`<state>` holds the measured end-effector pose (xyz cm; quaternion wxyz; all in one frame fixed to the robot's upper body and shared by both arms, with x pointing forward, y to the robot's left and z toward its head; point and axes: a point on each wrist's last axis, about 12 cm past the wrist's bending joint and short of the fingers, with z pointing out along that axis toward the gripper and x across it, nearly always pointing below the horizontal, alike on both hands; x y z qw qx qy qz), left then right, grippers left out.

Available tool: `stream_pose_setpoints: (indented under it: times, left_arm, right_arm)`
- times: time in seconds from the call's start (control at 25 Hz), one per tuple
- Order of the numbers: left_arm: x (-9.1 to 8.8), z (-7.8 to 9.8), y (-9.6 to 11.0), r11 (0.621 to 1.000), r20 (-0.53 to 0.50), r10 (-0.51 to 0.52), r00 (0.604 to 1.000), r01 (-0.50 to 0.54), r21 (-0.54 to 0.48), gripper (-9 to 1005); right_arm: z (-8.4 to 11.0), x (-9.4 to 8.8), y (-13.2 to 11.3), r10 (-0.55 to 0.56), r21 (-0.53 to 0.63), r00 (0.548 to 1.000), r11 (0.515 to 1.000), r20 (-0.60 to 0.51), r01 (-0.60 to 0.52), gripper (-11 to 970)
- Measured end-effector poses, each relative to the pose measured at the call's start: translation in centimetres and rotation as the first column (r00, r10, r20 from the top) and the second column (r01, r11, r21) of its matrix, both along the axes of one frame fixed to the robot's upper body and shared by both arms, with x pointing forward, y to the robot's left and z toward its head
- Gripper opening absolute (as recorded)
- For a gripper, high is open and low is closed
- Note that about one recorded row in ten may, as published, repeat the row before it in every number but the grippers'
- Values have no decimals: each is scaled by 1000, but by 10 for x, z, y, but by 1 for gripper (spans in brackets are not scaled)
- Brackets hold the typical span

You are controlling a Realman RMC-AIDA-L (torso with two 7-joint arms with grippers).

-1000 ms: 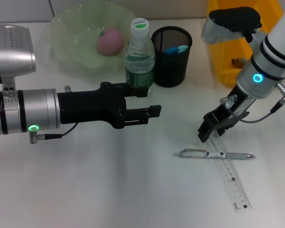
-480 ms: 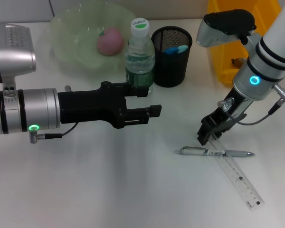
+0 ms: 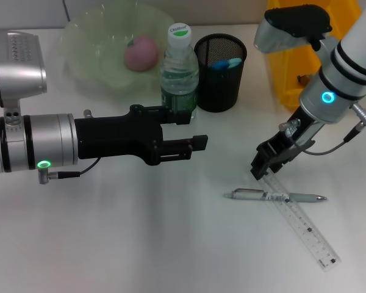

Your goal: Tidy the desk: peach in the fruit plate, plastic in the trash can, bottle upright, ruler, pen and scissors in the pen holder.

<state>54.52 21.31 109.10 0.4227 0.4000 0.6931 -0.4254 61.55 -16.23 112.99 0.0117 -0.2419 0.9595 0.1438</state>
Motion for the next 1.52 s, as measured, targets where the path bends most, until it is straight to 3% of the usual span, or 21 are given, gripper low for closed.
stream_pose_setpoints:
  times: [1.52]
  left_arm:
    - [0,-1,0,1000,-1,7,1000,-7,3,658]
  right_arm:
    - [-1,-3,3,26,17,1000,1000,-6,-26,399]
